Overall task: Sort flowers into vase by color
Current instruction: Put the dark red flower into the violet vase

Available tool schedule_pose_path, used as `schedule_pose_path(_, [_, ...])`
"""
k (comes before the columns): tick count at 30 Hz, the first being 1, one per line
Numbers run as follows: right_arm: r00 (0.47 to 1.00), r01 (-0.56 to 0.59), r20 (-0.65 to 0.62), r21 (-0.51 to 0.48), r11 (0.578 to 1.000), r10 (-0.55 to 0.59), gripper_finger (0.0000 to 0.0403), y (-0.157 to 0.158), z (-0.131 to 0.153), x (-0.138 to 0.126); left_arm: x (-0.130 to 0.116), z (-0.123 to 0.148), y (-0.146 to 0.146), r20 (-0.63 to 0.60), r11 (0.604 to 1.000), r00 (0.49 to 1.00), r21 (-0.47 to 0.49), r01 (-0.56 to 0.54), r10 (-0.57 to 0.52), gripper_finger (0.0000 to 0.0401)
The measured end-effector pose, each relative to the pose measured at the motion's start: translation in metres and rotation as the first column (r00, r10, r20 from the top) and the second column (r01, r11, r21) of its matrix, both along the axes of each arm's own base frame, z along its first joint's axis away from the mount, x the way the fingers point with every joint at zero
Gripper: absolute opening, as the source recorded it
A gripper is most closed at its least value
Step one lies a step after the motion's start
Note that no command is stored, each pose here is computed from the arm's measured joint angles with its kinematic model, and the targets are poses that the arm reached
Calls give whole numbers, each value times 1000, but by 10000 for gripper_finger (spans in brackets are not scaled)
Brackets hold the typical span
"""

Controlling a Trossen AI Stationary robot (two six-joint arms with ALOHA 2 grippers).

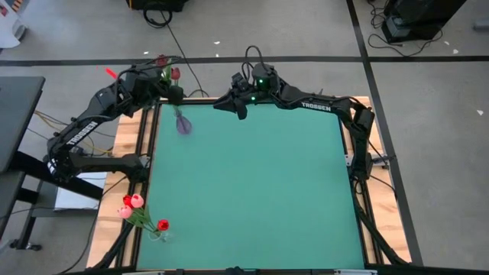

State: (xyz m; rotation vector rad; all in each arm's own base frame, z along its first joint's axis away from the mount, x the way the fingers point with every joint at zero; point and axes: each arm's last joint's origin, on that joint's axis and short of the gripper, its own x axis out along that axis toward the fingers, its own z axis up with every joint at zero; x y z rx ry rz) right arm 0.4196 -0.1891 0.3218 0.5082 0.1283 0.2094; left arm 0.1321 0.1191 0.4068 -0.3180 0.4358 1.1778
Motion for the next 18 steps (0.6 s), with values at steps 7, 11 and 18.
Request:
schedule_pose_path(7, [1000,-15,-2,11,1000,15,138,0,0,0,-4,19,-3,39,998,999,62,14,-17,11])
schedule_pose_path(11, [1000,-21,-2,12,1000,21,138,1,0,0,-6,25,-5,25,996,999,85,28,-31,11])
schedule_pose_path(18, [1000,-21,-2,12,1000,21,138,1,0,0,-6,16,-5,-40,998,999,43,34,-32,11])
